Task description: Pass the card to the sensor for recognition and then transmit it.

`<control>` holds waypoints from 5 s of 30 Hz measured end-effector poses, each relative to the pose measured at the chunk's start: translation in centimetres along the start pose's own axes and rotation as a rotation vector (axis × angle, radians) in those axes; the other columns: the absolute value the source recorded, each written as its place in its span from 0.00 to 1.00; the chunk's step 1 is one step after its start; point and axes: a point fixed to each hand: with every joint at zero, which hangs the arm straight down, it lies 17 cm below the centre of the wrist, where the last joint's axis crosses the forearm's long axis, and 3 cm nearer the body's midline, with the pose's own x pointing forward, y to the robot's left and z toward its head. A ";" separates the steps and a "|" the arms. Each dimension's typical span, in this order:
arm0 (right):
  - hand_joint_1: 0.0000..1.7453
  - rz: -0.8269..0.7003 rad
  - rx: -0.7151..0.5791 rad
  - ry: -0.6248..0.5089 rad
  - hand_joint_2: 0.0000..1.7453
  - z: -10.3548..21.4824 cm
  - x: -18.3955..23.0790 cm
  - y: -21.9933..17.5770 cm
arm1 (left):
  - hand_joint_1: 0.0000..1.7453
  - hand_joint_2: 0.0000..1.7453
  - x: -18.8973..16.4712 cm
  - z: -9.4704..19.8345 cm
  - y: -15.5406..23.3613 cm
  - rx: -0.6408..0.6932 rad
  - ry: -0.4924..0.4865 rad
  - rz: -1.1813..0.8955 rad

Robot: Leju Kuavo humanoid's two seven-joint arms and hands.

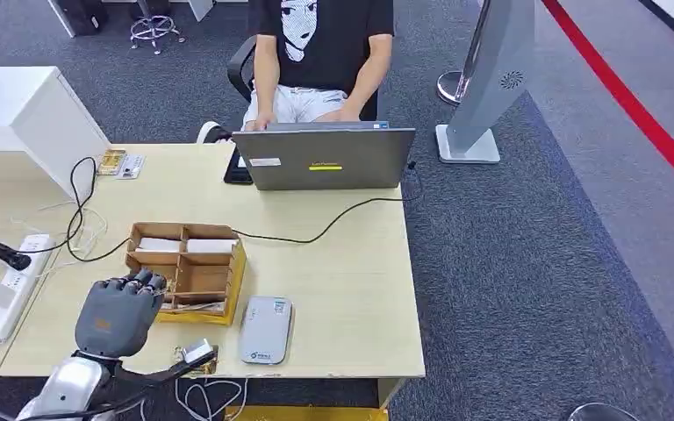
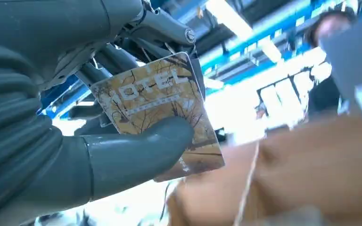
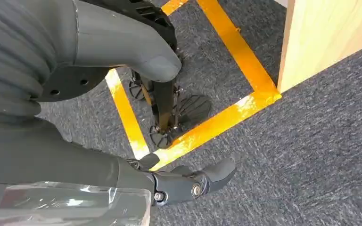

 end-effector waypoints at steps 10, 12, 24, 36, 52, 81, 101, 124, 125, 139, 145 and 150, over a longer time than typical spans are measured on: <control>0.00 -0.002 0.001 -0.002 1.00 0.0 0.1 0.0 | 1.00 1.00 -0.5 -2.3 5.9 0.141 0.004 -0.009; 0.00 0.001 0.004 -0.002 1.00 0.0 0.1 0.1 | 1.00 1.00 -0.7 -2.8 6.7 0.159 0.007 -0.014; 0.00 0.101 0.078 -0.011 1.00 0.1 0.3 1.6 | 1.00 1.00 -17.4 -10.8 6.6 0.077 0.237 -0.209; 0.00 0.124 0.090 -0.007 1.00 0.1 0.3 2.0 | 1.00 1.00 -22.7 -11.4 5.0 0.013 0.300 -0.217; 0.00 0.141 0.095 -0.004 1.00 0.1 0.2 2.0 | 0.66 1.00 -22.4 -10.1 3.3 -0.012 0.291 -0.196; 0.00 -0.106 -0.233 0.153 1.00 0.1 -2.8 -4.2 | 0.00 1.00 -5.1 12.2 15.9 0.640 0.348 0.914; 0.00 0.132 -0.213 0.284 1.00 0.9 -5.5 -3.8 | 0.00 1.00 -2.1 28.1 -16.2 0.180 1.080 1.561; 1.00 0.256 -0.099 0.372 1.00 1.8 -7.9 -1.2 | 1.00 1.00 12.5 42.5 -27.2 -0.507 1.814 1.589; 1.00 0.260 -0.085 0.370 1.00 1.8 -7.9 -0.9 | 1.00 1.00 13.7 43.6 -27.3 -0.626 1.842 1.548; 0.00 0.319 -0.026 0.377 1.00 2.1 -8.6 -1.0 | 0.00 1.00 18.4 47.6 -26.5 -1.014 1.924 1.484; 0.00 0.337 -0.020 0.353 1.00 1.9 -8.3 -2.1 | 0.00 1.00 17.9 48.5 -26.3 -1.045 1.888 1.471; 0.00 0.359 -0.012 0.333 1.00 1.7 -7.9 -3.0 | 0.00 1.00 17.5 49.3 -26.1 -1.070 1.860 1.457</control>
